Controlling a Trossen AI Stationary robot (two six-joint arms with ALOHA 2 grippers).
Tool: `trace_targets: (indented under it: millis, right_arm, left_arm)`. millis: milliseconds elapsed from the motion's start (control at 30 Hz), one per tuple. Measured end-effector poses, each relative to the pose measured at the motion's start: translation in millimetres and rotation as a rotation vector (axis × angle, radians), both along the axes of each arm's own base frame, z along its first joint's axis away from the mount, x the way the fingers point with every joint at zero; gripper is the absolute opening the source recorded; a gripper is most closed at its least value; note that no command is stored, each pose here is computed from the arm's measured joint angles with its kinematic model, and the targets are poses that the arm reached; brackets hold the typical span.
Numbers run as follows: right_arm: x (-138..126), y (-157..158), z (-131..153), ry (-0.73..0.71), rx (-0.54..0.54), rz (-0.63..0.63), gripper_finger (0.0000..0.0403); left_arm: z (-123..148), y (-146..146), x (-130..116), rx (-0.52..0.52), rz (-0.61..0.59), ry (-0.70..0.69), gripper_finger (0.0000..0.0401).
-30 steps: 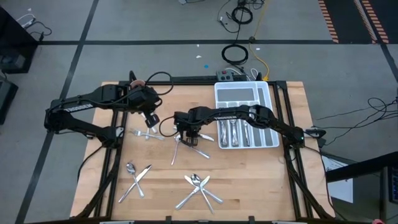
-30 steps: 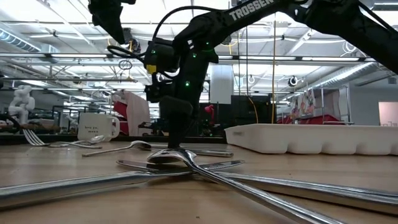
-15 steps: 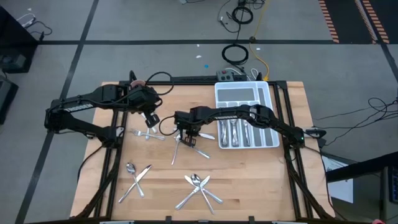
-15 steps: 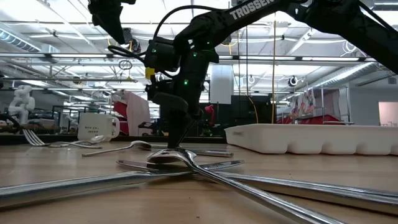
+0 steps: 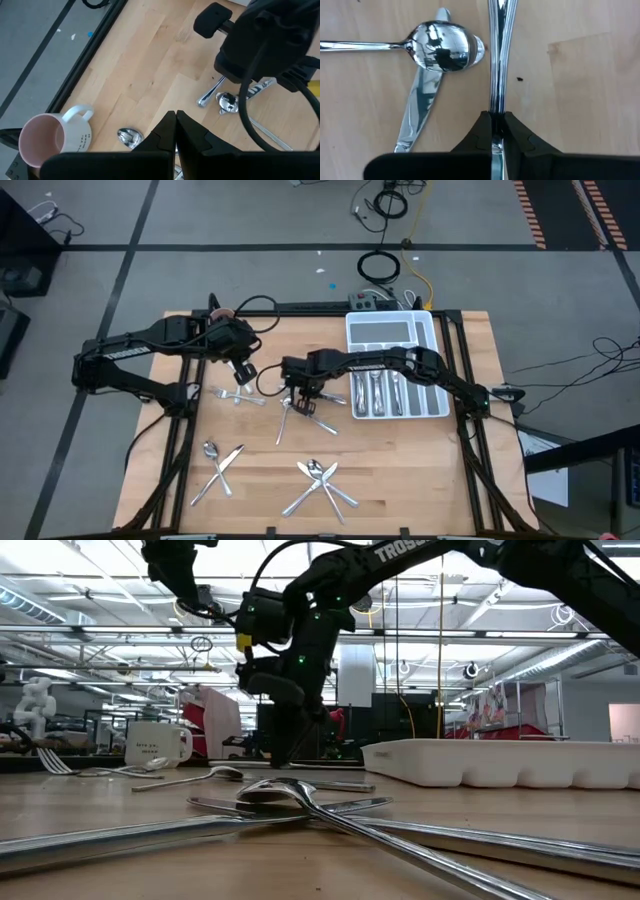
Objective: Sort silverware
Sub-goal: Put the silver table knife into the silverware tray
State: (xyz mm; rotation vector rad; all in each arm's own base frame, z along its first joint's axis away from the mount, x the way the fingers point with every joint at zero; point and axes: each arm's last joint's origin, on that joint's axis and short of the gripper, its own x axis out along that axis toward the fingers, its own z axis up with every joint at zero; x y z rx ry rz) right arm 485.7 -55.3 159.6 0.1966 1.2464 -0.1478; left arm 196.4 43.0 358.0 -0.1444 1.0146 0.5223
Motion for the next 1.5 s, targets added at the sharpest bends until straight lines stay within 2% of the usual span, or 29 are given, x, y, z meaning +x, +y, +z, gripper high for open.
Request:
trace_targets:
  millis: [200, 433, 533, 733, 800, 900, 1000, 1233, 1367, 1500]
  right_arm:
    - [6, 4, 18, -0.047, -0.018, 0.044, 0.0000]
    - [7, 6, 75, -0.068, -0.095, 0.187, 0.0000]
    - [-8, 5, 95, 0.058, -0.173, 0.275, 0.0000]
    - [-47, 3, 105, 0.388, -0.271, 0.407, 0.0000]
    - [-49, 2, 111, 0.373, -0.323, 0.398, 0.0000]
    - [-57, 3, 128, 0.337, -0.312, 0.419, 0.0000]
    - [-62, 4, 140, 0.299, -0.304, 0.366, 0.0000]
    - [-79, 7, 167, 0.230, -0.296, 0.328, 0.0000]
    - [-98, 11, 166, 0.278, -0.286, 0.356, 0.0000]
    - [-135, 17, 158, 0.379, -0.276, 0.437, 0.0000]
  left_arm:
    - [0, 0, 0, 0.006, -0.013, 0.006, 0.0013]
    - [-1, 0, -1, 0.008, -0.022, 0.021, 0.0013]
    - [-1, 0, -2, 0.005, -0.021, 0.036, 0.0013]
    - [-1, 0, -2, 0.006, -0.021, 0.032, 0.0013]
    - [-1, 0, -2, 0.006, -0.021, 0.031, 0.0013]
    - [-1, 0, -2, 0.004, -0.016, 0.029, 0.0013]
    - [-1, 0, -2, 0.003, -0.016, 0.030, 0.0013]
    - [-1, 0, -2, -0.001, -0.008, 0.026, 0.0013]
    - [-1, 0, -2, -0.006, 0.002, 0.022, 0.0013]
    - [-1, 0, -2, -0.005, 0.002, 0.022, 0.0013]
